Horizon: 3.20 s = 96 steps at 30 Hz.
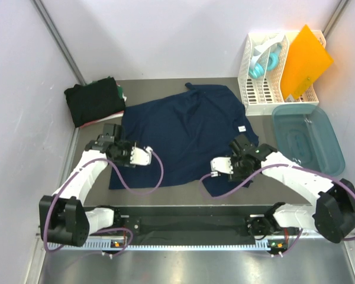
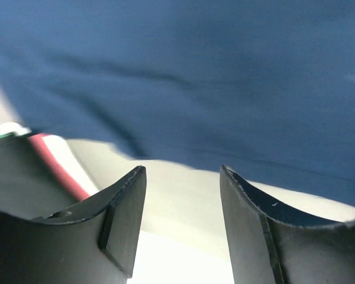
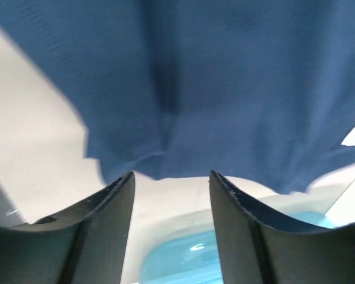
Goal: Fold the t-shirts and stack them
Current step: Flatten out the tshirt
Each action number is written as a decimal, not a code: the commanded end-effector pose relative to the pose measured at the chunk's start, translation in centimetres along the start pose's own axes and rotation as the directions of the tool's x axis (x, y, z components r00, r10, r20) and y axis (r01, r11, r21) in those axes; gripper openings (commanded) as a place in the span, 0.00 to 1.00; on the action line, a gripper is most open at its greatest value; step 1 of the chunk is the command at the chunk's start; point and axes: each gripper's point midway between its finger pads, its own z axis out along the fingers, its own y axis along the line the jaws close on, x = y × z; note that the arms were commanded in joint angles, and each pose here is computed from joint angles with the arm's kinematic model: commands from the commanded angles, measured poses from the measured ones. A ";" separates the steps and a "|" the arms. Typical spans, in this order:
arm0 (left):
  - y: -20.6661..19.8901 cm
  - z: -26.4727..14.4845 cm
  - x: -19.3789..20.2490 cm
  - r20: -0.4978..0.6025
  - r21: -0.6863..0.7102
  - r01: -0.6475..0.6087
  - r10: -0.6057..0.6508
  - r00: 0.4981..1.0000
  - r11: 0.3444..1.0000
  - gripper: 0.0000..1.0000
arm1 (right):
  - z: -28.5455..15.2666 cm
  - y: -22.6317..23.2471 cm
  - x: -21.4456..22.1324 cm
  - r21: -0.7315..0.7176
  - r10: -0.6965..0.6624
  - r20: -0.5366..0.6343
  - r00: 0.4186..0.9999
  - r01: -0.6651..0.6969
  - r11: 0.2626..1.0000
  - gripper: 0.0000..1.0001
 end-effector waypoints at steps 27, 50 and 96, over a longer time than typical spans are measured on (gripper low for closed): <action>4.2 2.3 -0.3 0.042 -0.121 0.045 -0.040 0.998 0.992 0.55 | 5.3 -0.4 1.2 -0.150 0.254 -0.024 0.967 -0.254 0.955 0.00; 6.5 1.4 -0.3 0.036 -0.163 0.023 -0.018 0.999 0.986 0.53 | 5.2 7.3 5.4 -0.250 0.332 -0.153 0.931 -0.361 0.898 0.00; 22.4 6.7 3.4 0.030 -0.438 0.183 -0.190 0.981 0.880 0.24 | 3.5 -24.8 7.3 0.298 0.676 0.060 0.734 -0.660 0.690 0.00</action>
